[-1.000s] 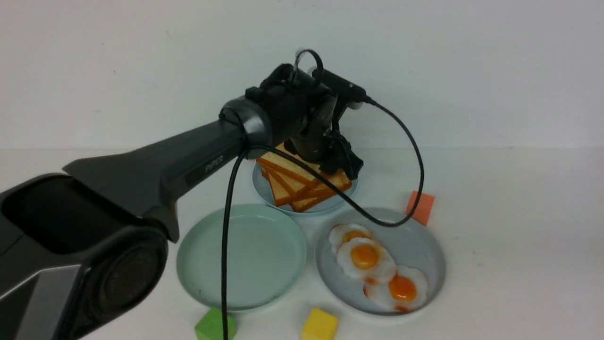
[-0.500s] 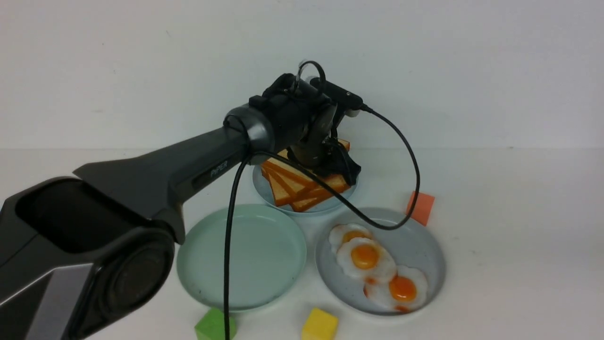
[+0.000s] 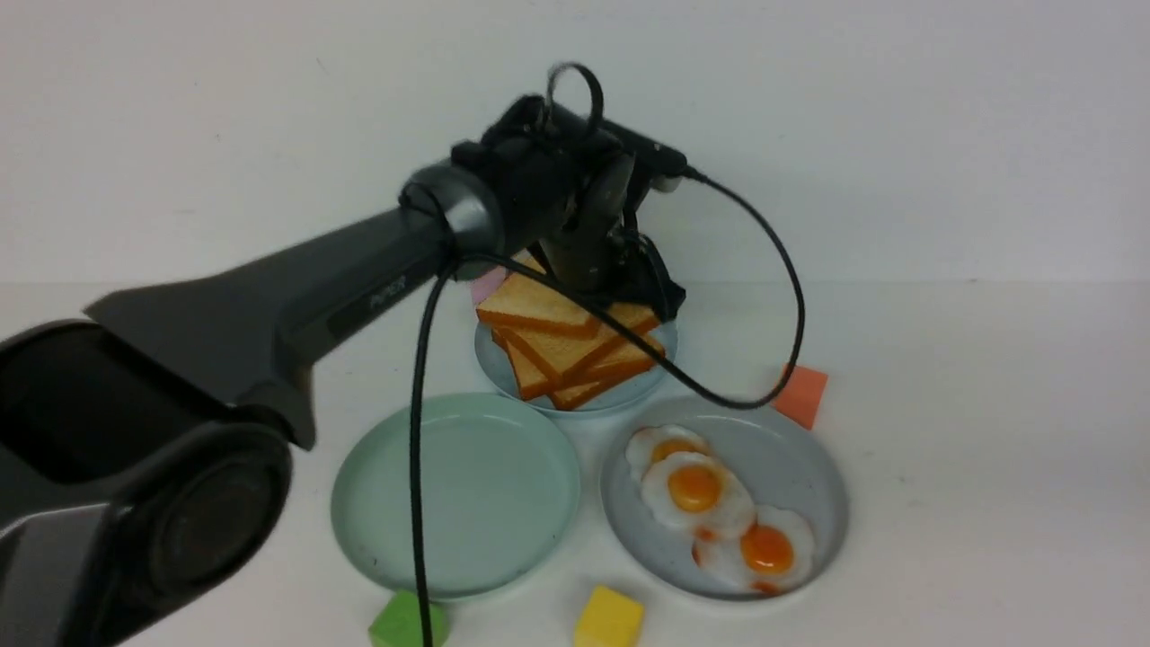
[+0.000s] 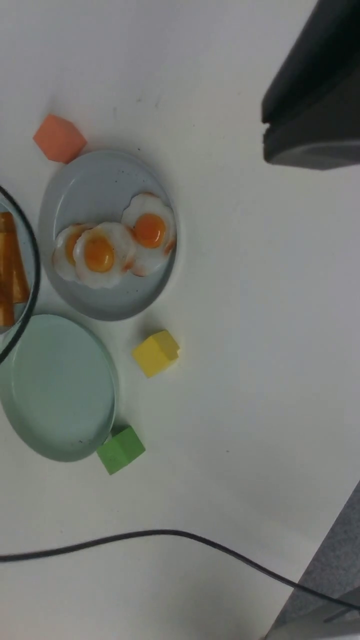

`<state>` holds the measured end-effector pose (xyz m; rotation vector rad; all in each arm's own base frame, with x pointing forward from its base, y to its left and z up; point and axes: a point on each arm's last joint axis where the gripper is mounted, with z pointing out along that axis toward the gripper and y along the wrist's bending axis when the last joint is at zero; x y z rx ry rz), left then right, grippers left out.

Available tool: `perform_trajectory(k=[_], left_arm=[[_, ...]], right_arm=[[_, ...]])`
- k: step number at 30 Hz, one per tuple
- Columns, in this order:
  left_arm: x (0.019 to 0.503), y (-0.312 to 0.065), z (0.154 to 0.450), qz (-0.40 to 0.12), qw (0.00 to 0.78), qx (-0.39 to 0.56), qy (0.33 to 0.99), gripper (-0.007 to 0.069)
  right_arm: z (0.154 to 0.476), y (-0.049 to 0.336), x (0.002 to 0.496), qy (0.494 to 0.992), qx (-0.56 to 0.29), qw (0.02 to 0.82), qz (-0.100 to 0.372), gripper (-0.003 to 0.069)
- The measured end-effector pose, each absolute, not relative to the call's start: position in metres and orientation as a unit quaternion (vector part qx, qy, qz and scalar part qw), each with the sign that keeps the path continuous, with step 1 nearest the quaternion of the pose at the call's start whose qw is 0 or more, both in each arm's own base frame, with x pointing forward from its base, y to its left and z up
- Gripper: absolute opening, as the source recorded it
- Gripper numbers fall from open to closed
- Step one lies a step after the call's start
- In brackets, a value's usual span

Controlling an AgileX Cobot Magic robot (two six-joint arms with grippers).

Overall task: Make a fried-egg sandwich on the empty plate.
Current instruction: Use the left arm to put a slice of bread into the empty plate in the middle

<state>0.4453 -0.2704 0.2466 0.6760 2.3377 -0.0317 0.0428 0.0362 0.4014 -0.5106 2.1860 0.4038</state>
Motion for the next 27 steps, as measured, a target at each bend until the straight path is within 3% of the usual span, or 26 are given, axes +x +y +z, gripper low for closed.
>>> perform_trajectory(k=[5, 10, 12, 17, 22, 27], left_arm=[[0.414, -0.251, 0.315, -0.010, 0.343, 0.276, 0.898, 0.0038], [0.373, -0.229, 0.334, -0.006, 0.285, 0.296, 0.912, 0.0038], [0.360, -0.222, 0.325, 0.000, 0.257, 0.306, 0.916, 0.0038], [0.319, -0.210, 0.265, 0.028, 0.191, 0.354, 0.915, 0.0038], [0.308, -0.203, 0.234, 0.032, 0.198, 0.372, 0.906, 0.0038], [0.308, -0.204, 0.222, 0.024, 0.229, 0.383, 0.895, 0.0038]], right_arm=[[0.402, 0.036, 0.043, 0.869, -0.210, 0.419, 0.158, 0.0067], [0.403, 0.036, 0.044, 0.864, -0.216, 0.427, 0.156, 0.0074], [0.403, 0.037, 0.044, 0.864, -0.215, 0.428, 0.156, 0.0076], [0.403, 0.037, 0.044, 0.863, -0.215, 0.429, 0.156, 0.0083], [0.403, 0.038, 0.044, 0.862, -0.215, 0.430, 0.163, 0.0087], [0.404, 0.040, 0.042, 0.859, -0.217, 0.428, 0.181, 0.0088]])
